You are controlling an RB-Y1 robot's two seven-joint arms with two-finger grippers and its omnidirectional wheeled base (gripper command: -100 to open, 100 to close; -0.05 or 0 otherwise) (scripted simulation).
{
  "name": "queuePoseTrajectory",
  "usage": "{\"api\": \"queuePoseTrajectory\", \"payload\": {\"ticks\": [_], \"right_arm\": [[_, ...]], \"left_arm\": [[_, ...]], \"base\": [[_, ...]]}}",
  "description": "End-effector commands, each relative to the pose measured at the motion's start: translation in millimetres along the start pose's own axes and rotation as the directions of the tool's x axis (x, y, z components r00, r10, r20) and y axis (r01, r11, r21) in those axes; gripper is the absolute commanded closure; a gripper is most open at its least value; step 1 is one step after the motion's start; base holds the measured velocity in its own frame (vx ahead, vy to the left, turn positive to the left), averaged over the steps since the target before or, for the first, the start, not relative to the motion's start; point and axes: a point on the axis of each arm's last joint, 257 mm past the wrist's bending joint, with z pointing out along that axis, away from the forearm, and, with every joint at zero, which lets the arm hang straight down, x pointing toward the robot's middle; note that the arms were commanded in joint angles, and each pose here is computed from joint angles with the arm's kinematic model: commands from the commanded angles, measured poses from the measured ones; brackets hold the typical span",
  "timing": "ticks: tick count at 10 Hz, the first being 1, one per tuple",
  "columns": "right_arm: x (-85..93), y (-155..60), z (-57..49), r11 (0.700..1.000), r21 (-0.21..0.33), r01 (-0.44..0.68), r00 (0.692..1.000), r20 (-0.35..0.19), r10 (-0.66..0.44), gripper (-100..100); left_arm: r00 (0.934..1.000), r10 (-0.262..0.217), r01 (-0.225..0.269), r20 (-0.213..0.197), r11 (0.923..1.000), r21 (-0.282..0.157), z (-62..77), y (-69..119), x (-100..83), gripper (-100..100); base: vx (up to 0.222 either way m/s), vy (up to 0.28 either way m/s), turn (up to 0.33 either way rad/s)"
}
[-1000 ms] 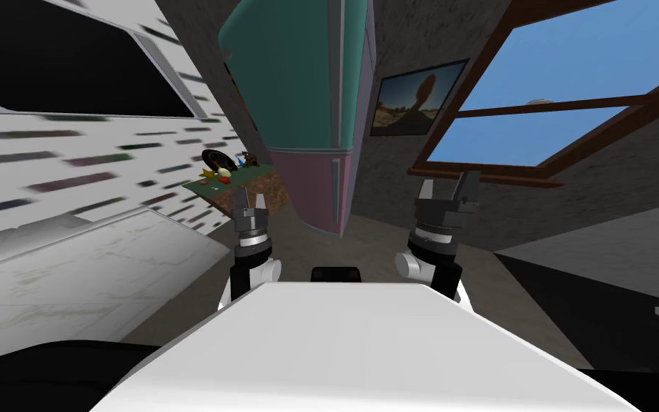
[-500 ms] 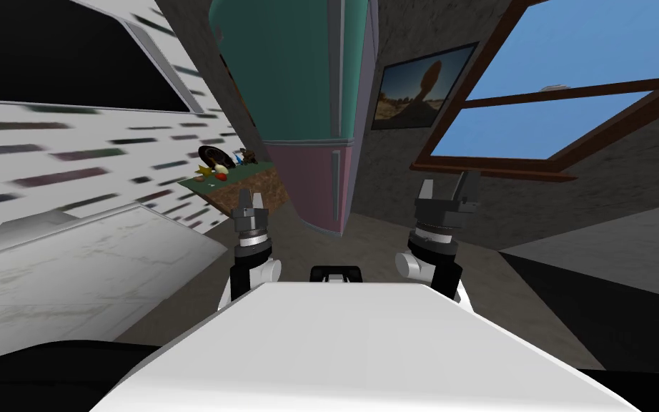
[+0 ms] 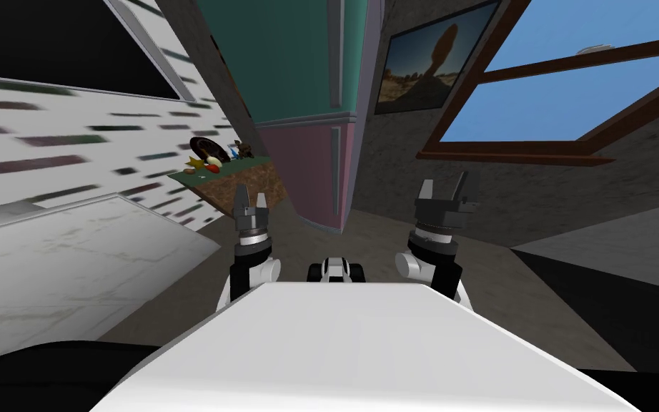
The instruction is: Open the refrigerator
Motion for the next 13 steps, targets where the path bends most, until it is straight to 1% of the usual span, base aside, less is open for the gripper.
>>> {"api": "queuePoseTrajectory", "payload": {"ticks": [1, 4, 7, 9, 11, 12, 13], "right_arm": [[0.0, -0.1, 0.0, 1.0, 0.0, 0.0, 1.0, 0.0, 0.0, 0], [0.0, -0.1, -0.1, 1.0, 0.0, 0.0, 1.0, 0.0, 0.0, 0], [0.0, -0.1, -0.1, 1.0, 0.0, 0.0, 1.0, 0.0, 0.0, 0], [0.0, -0.1, -0.1, 1.0, 0.0, 0.0, 1.0, 0.0, 0.0, 0], [0.0, -0.1, -0.1, 1.0, 0.0, 0.0, 1.0, 0.0, 0.0, 0], [0.0, -0.1, -0.1, 1.0, 0.0, 0.0, 1.0, 0.0, 0.0, 0], [0.0, -0.1, 0.0, 1.0, 0.0, 0.0, 1.0, 0.0, 0.0, 0]], "left_arm": [[0.9989, 0.005, -0.005, -0.046, 1.0, 0.004, 9.9, -0.3, 10.8, -100], [0.997, 0.004, -0.004, -0.078, 1.0, 0.005, 24.8, -0.3, 21.2, -100], [0.9947, 0.002, -0.002, -0.103, 1.0, 0.005, 42.6, -1.5, 31.8, -100], [0.9929, 0.002, -0.001, -0.119, 1.0, 0.008, 55.8, -4.7, 39.0, -100], [0.9911, 0.003, -0.001, -0.133, 0.9998, 0.021, 69.7, -12.0, 45.9, -100], [0.991, 0.003, -0.002, -0.134, 0.9999, 0.014, 69.7, -10.1, 46.1, -100], [0.99, 0.004, -0.002, -0.141, 0.9999, 0.017, 76.8, -13.6, 49.6, -100]], "base": [[0.045, -0.023, -0.006], [0.055, -0.022, -0.01], [0.065, -0.031, -0.012], [0.069, -0.032, -0.014], [0.071, -0.04, -0.016], [0.058, -0.026, -0.003], [0.048, -0.015, -0.007]]}}
